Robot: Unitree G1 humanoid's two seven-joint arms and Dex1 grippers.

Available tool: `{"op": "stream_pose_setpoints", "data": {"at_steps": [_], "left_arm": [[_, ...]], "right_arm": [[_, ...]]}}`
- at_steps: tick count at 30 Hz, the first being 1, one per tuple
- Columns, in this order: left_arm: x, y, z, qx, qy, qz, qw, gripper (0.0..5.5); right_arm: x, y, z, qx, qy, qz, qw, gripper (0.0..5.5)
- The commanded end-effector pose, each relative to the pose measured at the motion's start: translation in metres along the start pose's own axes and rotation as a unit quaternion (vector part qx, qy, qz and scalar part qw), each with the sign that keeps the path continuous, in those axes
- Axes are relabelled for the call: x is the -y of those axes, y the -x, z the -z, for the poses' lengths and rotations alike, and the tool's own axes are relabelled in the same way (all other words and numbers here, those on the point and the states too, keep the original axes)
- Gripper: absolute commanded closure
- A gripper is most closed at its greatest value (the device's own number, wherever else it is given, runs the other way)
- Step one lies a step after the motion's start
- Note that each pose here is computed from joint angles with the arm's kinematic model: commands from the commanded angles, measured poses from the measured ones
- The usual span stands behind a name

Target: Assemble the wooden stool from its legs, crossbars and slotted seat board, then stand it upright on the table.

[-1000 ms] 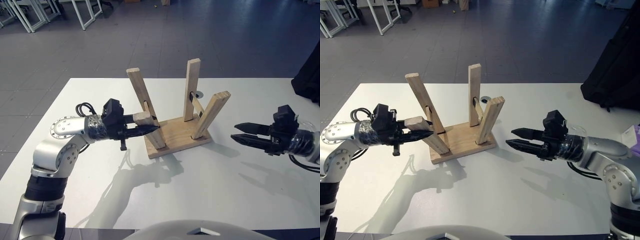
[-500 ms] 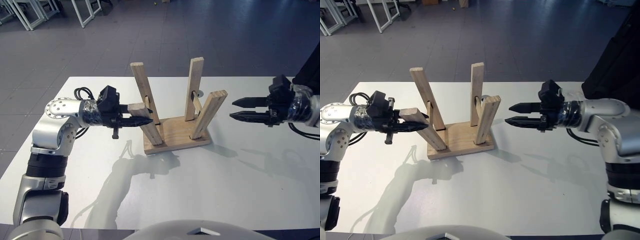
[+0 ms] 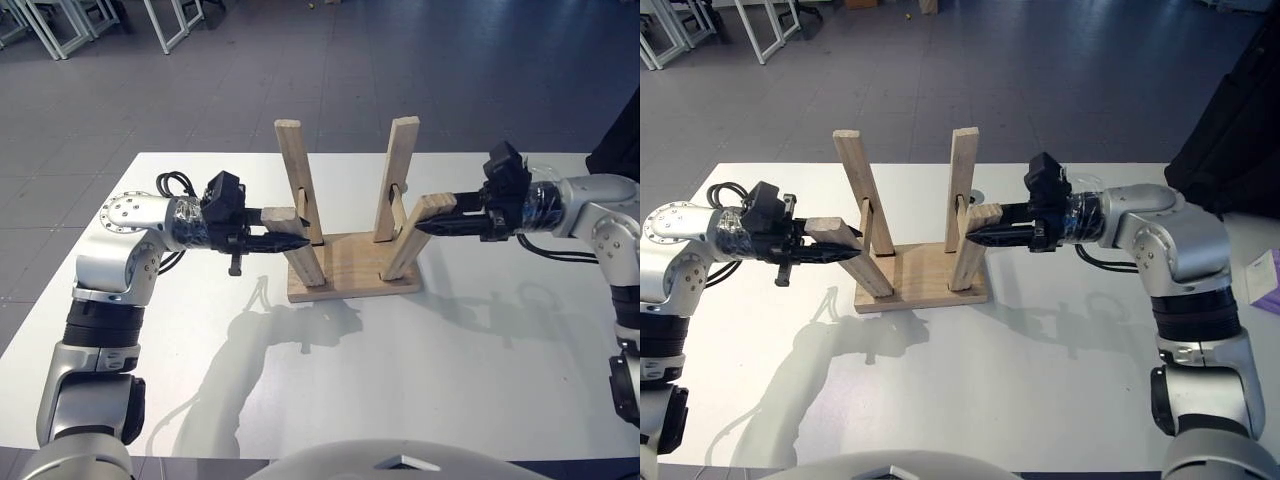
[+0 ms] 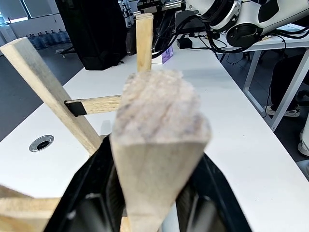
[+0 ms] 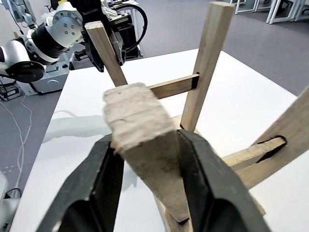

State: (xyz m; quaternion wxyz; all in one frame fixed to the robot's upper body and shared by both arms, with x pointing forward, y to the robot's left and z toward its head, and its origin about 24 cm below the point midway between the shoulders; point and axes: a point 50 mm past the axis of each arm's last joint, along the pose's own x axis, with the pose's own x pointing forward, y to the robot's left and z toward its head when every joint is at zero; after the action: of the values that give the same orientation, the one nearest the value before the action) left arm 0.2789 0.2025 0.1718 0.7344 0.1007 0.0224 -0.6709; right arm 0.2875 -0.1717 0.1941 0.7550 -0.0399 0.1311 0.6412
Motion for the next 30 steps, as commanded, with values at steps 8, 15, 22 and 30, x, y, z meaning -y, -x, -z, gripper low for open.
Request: {"op": "stream_pose_setpoints", "data": {"at_steps": [8,15,22,30], "left_arm": [[0.025,0.014,0.008,-0.003,0.231,0.035,0.972,4.26],[0.021,0.036,-0.007,0.02,0.413,0.084,0.907,4.26],[-0.022,0.02,0.02,-0.027,0.355,-0.003,0.935,3.28],[-0.038,0.051,0.03,-0.037,0.366,-0.05,0.928,2.61]], "right_arm": [[-0.059,-0.001,0.028,0.009,-0.212,-0.109,0.971,4.0],[-0.043,0.014,0.012,0.131,-0.351,-0.163,0.913,4.0],[0.024,0.011,0.05,0.135,-0.403,0.053,0.904,3.19],[0.031,0.023,0.048,0.133,-0.371,0.072,0.916,1.88]]}}
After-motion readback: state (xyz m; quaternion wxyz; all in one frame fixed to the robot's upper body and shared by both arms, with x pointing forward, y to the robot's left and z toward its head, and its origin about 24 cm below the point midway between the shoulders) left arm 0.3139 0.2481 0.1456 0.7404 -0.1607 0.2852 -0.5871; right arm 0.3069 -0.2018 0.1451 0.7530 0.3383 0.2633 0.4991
